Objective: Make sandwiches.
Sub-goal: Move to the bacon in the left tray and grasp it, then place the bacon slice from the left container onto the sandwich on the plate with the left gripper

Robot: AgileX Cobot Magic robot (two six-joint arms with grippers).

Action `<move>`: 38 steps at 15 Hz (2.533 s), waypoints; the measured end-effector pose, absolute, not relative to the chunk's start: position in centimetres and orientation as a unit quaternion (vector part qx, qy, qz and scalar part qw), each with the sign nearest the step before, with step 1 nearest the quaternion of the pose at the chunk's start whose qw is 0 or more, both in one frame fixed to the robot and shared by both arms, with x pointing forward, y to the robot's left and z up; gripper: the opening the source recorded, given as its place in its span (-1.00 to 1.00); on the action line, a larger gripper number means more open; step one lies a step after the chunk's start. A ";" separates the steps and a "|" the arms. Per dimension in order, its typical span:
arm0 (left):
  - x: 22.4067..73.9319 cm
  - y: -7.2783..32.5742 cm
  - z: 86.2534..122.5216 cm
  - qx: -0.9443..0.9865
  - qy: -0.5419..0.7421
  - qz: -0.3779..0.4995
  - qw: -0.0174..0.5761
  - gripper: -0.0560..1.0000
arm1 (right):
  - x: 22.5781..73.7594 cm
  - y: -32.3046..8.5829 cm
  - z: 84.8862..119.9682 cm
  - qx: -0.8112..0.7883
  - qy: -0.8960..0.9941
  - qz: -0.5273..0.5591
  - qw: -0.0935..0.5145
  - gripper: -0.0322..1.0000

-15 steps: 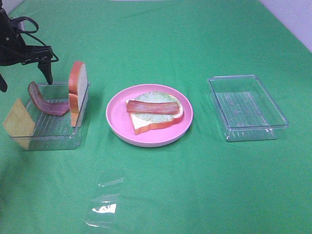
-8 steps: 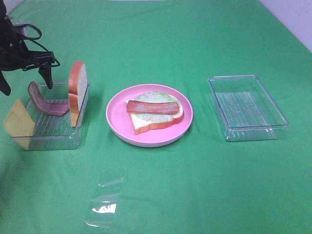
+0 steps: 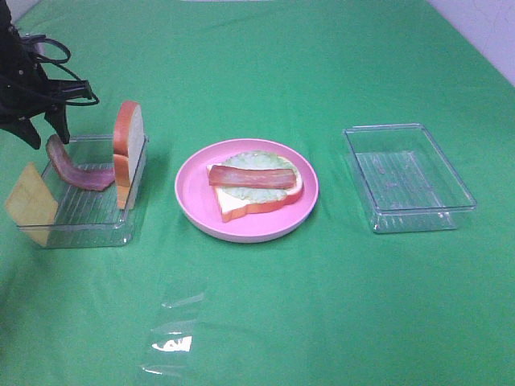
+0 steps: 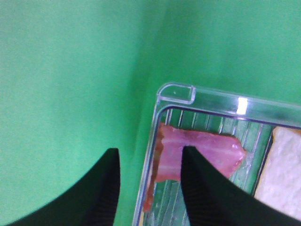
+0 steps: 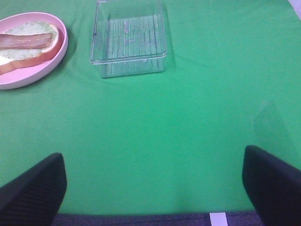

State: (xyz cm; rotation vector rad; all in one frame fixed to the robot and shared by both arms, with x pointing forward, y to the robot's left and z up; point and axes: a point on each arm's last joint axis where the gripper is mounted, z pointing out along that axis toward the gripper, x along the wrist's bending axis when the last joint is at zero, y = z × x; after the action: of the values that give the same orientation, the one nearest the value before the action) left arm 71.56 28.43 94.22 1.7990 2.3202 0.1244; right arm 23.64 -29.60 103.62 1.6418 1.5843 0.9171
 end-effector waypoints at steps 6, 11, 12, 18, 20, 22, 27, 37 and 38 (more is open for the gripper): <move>71.5 28.4 94.2 0.608 0.787 0.041 0.100 -0.42 | 23.6 -29.6 103.6 0.629 0.607 0.351 0.335 0.95; 71.2 28.4 93.2 0.609 0.789 0.021 0.074 -0.89 | 23.6 -29.6 103.6 0.629 0.607 0.351 0.335 0.95; 71.2 28.4 93.2 0.610 0.789 0.021 0.074 -0.89 | 23.6 -29.6 103.6 0.629 0.607 0.351 0.335 0.95; 71.3 28.2 93.4 0.611 0.788 0.022 0.077 -0.89 | 23.6 -29.6 103.6 0.629 0.607 0.351 0.335 0.95; 71.4 28.2 94.3 0.611 0.787 0.029 0.087 -0.89 | 23.6 -29.6 103.6 0.629 0.607 0.351 0.335 0.95; 71.9 27.8 96.5 0.613 0.781 0.045 0.108 -0.89 | 23.6 -29.6 103.6 0.629 0.607 0.351 0.335 0.95; 72.7 23.5 103.4 0.645 0.740 0.081 0.173 -0.89 | 23.6 -29.6 103.6 0.629 0.607 0.351 0.335 0.95; 69.6 16.7 112.9 0.676 0.666 0.115 0.292 -0.89 | 23.6 -29.6 103.6 0.629 0.607 0.351 0.335 0.95; 69.2 15.6 113.0 0.683 0.659 0.101 0.299 -0.89 | 23.6 -29.6 103.6 0.629 0.607 0.351 0.335 0.95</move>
State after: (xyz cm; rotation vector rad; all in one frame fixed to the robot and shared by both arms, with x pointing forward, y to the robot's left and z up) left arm 69.20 15.56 112.97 1.8133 1.7494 0.2692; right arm 23.64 -29.60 103.62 1.6418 1.5843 0.9171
